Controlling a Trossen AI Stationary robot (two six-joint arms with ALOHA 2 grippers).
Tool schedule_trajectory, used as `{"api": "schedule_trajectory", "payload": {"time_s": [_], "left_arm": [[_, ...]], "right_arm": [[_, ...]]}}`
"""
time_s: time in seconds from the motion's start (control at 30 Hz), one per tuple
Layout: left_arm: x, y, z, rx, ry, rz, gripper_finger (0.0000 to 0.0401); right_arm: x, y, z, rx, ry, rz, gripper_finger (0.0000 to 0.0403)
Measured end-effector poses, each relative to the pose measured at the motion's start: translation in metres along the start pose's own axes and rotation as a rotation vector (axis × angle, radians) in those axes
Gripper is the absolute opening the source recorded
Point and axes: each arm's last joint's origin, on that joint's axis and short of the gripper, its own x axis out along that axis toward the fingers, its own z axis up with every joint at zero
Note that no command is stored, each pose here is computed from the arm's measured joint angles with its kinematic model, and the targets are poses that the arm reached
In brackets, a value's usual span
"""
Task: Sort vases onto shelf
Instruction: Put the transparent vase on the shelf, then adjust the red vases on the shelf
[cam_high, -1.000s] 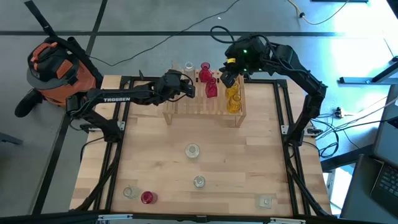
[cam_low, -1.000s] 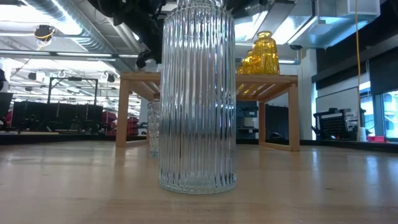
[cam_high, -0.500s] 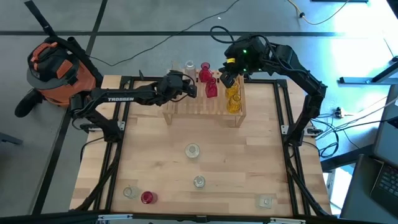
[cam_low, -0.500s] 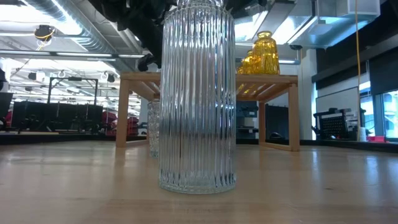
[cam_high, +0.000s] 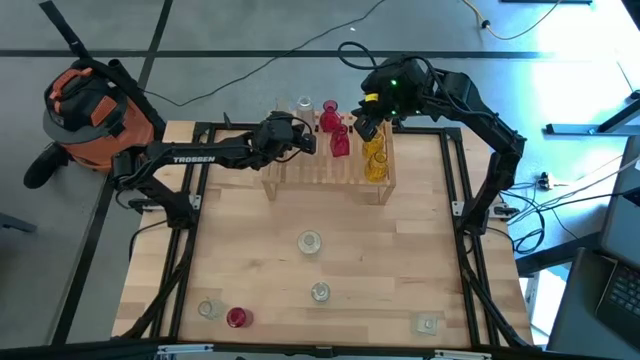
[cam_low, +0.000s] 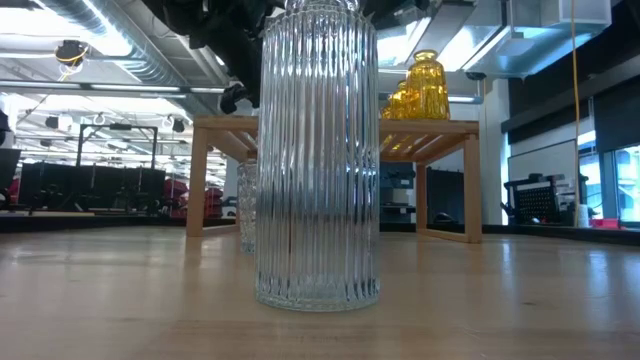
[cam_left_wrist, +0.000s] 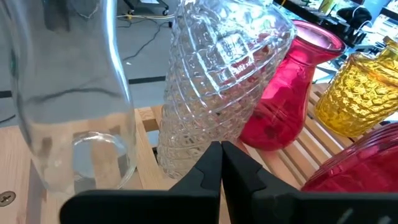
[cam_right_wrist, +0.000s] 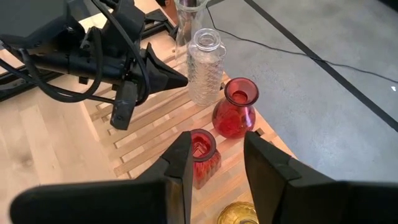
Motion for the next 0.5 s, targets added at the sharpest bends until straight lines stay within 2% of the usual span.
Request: {"api": "schedule_trajectory", "payload": {"time_s": [0.33, 0.5], "left_arm": [[-0.002, 0.0, 0.002, 0.013, -0.001, -0.005, 0.0], [-0.022, -0.007, 0.009, 0.004, -0.029, -0.063, 0.0]], "right_arm": [[0.0, 0.0, 0.003, -0.011, -0.031, 0.005, 0.0099], [-0.001, 0.005, 0.012, -0.098, -0.118, 0.143, 0.0099]]}}
